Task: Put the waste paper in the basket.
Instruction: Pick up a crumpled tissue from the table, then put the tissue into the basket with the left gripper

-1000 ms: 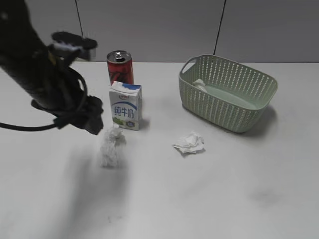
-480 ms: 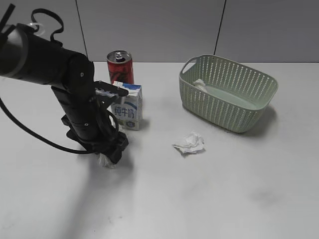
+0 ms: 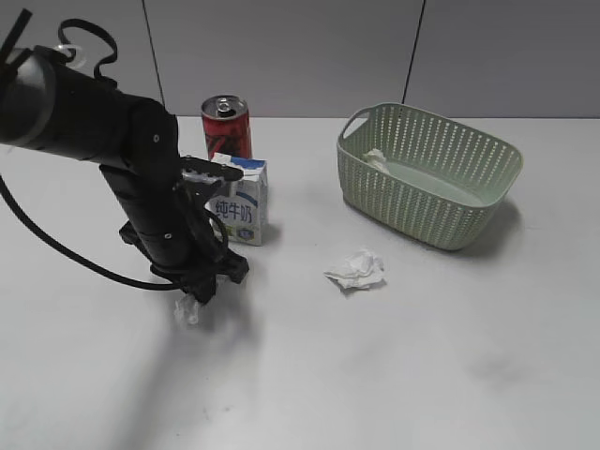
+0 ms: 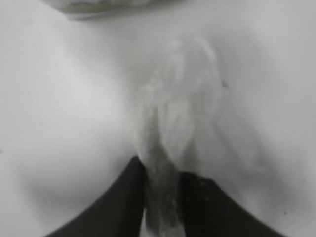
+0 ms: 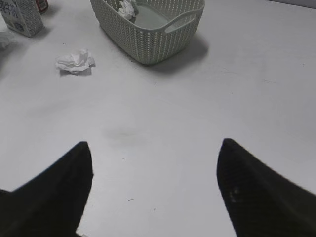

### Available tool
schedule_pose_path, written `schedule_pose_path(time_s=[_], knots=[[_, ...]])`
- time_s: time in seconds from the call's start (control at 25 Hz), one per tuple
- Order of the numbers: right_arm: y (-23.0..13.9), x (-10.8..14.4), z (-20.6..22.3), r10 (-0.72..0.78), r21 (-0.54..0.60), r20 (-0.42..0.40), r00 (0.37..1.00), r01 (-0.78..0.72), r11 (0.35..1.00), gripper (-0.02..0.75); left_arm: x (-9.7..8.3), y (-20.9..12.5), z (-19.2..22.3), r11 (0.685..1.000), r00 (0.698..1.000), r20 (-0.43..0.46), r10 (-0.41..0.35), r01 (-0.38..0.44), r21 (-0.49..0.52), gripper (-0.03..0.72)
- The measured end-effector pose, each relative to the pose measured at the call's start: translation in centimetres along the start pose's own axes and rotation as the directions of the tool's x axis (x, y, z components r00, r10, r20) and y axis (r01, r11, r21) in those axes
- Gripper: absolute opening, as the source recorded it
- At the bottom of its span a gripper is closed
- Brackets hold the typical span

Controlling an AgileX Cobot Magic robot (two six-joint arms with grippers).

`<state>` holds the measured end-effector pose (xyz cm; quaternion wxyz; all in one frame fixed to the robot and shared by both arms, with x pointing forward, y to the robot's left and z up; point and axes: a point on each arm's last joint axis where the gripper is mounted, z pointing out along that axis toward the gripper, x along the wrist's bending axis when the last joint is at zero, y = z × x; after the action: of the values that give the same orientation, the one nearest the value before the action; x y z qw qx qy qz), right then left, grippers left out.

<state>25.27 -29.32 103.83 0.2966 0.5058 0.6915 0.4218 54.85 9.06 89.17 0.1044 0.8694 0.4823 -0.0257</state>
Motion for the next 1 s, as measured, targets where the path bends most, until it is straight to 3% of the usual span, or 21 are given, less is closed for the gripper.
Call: schedule_pose_path(time_s=[0.12, 0.36, 0.48, 0.68, 0.8, 1.0], knots=[[0.0, 0.0, 0.0, 0.000, 0.000, 0.000, 1.000, 0.000, 1.000, 0.593, 0.0, -0.2, 0.0, 1.000, 1.000, 0.005, -0.002, 0.002, 0.029, 0.032], [0.0, 0.0, 0.0, 0.001, 0.000, 0.000, 1.000, -0.001, 1.000, 0.592, -0.6, -0.9, -2.1, 0.997, 1.000, 0.024, 0.007, -0.009, 0.076, 0.007], [0.0, 0.0, 0.0, 0.001, 0.000, 0.000, 1.000, -0.001, 1.000, 0.592, -1.2, -0.9, -5.7, 0.999, 0.999, 0.029, 0.035, -0.035, 0.004, 0.007], [0.0, 0.0, 0.0, 0.001, 0.000, 0.000, 1.000, -0.001, 1.000, 0.592, -2.5, -0.6, -12.4, 0.982, 0.989, 0.030, 0.145, -0.140, -0.127, 0.006], [0.0, 0.0, 0.0, 0.001, 0.000, 0.000, 1.000, -0.001, 1.000, 0.592, -3.2, 1.2, -15.6, 0.966, 0.979, 0.034, 0.200, -0.192, -0.172, 0.006], [0.0, 0.0, 0.0, 0.001, 0.000, 0.000, 1.000, -0.001, 1.000, 0.592, -4.7, 6.8, -19.3, 0.914, 0.969, 0.050, 0.244, -0.213, -0.345, 0.006]])
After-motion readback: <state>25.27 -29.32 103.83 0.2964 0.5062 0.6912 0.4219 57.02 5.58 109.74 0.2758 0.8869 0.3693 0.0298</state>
